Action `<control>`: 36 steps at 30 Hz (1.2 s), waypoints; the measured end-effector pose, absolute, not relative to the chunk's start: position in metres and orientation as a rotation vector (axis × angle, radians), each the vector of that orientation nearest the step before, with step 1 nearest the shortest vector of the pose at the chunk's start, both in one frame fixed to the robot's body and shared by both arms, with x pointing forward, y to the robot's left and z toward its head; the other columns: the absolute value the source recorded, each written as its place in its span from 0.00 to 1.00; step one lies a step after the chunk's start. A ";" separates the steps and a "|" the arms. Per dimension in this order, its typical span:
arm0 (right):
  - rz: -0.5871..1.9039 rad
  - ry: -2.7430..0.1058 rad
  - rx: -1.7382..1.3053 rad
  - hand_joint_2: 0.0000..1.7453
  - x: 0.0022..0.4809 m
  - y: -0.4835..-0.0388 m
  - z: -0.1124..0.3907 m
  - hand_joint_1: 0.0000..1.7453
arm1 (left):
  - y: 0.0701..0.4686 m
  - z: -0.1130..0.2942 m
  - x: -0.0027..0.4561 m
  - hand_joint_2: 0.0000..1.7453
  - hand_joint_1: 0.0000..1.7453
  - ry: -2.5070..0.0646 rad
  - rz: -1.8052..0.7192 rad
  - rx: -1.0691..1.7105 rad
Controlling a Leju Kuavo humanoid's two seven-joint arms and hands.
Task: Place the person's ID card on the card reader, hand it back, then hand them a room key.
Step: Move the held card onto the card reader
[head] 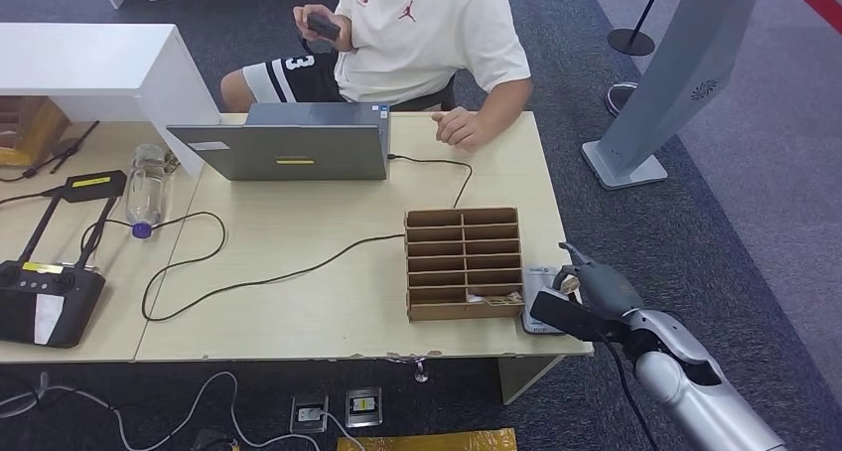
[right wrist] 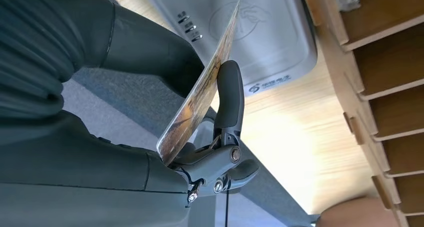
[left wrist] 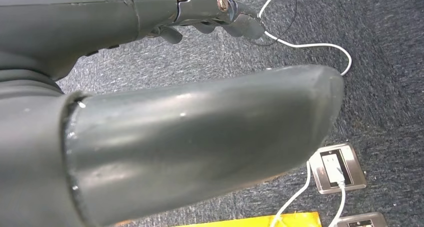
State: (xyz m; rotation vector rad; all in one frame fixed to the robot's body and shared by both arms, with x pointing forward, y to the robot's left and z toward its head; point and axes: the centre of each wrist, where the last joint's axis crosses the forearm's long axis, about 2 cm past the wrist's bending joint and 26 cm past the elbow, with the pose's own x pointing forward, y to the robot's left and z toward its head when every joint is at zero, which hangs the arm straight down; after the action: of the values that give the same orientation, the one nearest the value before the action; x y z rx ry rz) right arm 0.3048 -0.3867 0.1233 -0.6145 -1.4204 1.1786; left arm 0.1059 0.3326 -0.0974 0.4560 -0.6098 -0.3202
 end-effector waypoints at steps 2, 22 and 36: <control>1.180 -1.418 -0.605 1.00 0.304 -0.385 0.122 1.00 | 0.333 -0.097 0.106 0.00 0.00 -0.610 -0.320 0.458; 1.198 -1.395 -0.556 1.00 0.296 -0.375 0.110 1.00 | 0.333 -0.097 0.106 0.00 0.00 -0.612 -0.327 0.460; 1.176 -1.397 -0.560 1.00 0.296 -0.374 0.110 1.00 | 0.333 -0.097 0.106 0.00 0.00 -0.615 -0.335 0.463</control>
State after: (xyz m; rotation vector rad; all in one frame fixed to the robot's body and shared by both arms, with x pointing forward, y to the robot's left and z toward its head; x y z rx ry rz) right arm 0.2958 -0.3738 0.1105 -0.5598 -1.3971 1.1764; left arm 0.1063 0.3326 -0.0973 0.4634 -0.6148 -0.3354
